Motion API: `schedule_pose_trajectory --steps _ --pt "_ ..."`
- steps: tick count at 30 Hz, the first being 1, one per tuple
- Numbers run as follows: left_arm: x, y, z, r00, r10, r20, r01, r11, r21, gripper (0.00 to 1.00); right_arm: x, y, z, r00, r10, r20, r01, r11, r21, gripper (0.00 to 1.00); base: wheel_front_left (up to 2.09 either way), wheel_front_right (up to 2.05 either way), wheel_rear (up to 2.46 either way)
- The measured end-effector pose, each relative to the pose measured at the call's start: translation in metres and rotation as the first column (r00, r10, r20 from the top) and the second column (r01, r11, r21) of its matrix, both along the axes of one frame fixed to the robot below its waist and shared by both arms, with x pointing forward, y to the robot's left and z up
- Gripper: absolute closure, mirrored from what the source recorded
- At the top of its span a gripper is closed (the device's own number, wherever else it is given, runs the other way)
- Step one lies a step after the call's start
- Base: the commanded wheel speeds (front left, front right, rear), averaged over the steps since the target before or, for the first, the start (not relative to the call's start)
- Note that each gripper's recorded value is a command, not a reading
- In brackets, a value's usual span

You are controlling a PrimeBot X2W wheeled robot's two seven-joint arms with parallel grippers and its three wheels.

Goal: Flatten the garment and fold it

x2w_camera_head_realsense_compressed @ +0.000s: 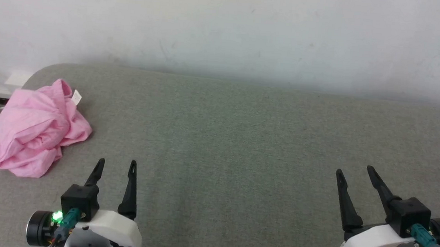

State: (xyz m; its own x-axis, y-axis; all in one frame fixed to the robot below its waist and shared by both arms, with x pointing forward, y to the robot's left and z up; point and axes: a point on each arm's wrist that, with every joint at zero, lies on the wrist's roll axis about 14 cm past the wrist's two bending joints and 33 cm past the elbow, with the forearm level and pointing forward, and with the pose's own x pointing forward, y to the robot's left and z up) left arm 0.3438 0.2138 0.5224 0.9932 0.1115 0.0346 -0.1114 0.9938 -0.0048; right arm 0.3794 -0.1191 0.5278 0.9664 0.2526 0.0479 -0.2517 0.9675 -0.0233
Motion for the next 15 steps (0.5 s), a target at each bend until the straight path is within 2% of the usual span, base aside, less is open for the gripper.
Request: schedule_pose_trajectory --steps 15 --pt "-0.026 0.03 0.003 0.995 0.095 0.028 -0.095 0.995 -0.001 0.0 0.005 0.04 0.001 0.993 0.115 0.017 -0.116 0.993 0.017 0.0 0.0 0.0 0.0"
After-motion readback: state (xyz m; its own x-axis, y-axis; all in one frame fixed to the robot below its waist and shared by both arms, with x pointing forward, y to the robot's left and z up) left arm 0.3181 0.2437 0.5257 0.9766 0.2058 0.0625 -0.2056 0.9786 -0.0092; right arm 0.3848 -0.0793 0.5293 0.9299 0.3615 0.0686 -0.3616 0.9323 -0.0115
